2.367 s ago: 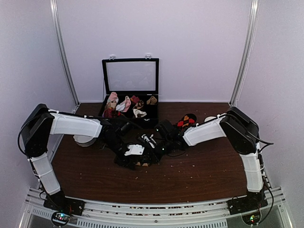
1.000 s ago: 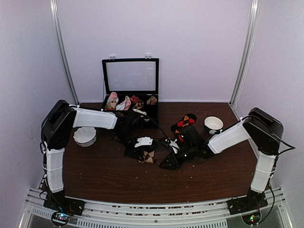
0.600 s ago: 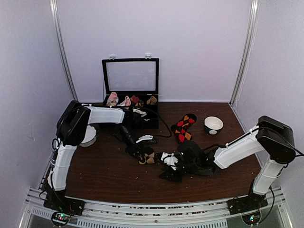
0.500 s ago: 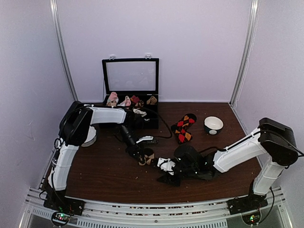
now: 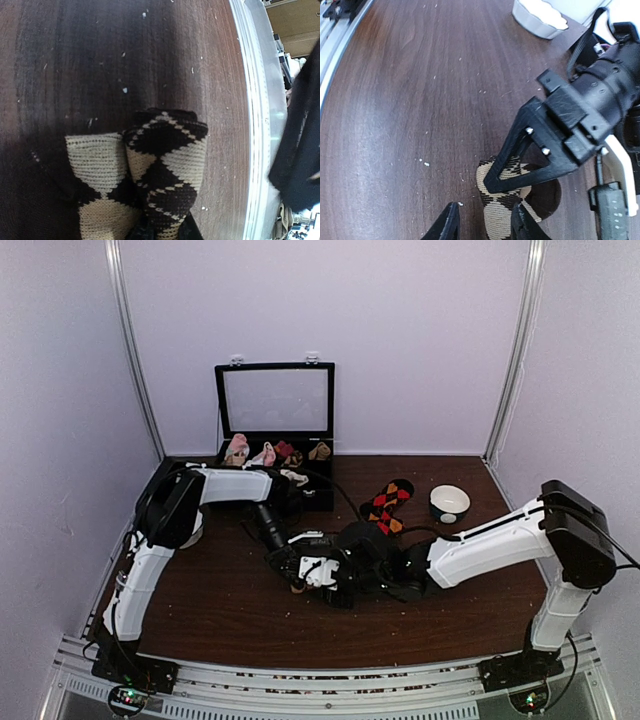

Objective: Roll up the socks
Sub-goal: Roll the sock at the center of the board.

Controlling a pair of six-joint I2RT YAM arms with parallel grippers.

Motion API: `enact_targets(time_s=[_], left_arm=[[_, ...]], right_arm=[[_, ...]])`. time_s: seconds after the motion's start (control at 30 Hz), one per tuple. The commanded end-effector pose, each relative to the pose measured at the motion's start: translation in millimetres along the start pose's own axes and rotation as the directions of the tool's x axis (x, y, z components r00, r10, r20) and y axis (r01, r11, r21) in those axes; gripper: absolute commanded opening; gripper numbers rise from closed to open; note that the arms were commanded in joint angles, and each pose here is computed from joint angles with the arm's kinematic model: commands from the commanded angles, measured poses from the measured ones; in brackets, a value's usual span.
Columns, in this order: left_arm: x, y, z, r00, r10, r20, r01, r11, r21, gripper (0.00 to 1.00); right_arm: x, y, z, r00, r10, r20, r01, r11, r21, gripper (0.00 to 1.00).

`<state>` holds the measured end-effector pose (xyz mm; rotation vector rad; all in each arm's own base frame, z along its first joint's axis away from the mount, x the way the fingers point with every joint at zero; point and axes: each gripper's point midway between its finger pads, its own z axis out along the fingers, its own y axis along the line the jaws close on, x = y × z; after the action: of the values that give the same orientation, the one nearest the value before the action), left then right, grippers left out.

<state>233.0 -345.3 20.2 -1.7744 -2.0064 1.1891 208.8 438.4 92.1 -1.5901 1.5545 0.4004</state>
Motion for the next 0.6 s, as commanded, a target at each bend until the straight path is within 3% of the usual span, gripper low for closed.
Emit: enact_targets(time_s=[0.0, 0.37, 0.43, 0.57], left_arm=[[21.6, 17.5, 12.8, 0.994, -0.051, -0.093, 0.048, 0.999, -0.025, 0.12], [21.4, 17.0, 13.7, 0.994, -0.045, -0.095, 0.044, 0.999, -0.009, 0.18], [20.3, 13.9, 13.1, 0.995, -0.038, -0.089, 0.038, 0.999, 0.001, 0.23], [16.3, 9.4, 6.4, 0.998, -0.006, -0.067, 0.005, 1.0, -0.023, 0.43]], right_arm=[[19.8, 0.0, 14.6, 0.997, -0.032, -0.065, 0.03, 0.999, -0.032, 0.35], [56.8, -8.9, 45.8, 0.987, -0.011, -0.158, 0.002, 0.998, -0.058, 0.33], [65.5, -5.5, 49.4, 0.984, -0.004, -0.18, -0.009, 0.997, -0.072, 0.32], [97.5, 5.6, 56.7, 0.962, 0.022, -0.271, -0.056, 0.991, -0.118, 0.26]])
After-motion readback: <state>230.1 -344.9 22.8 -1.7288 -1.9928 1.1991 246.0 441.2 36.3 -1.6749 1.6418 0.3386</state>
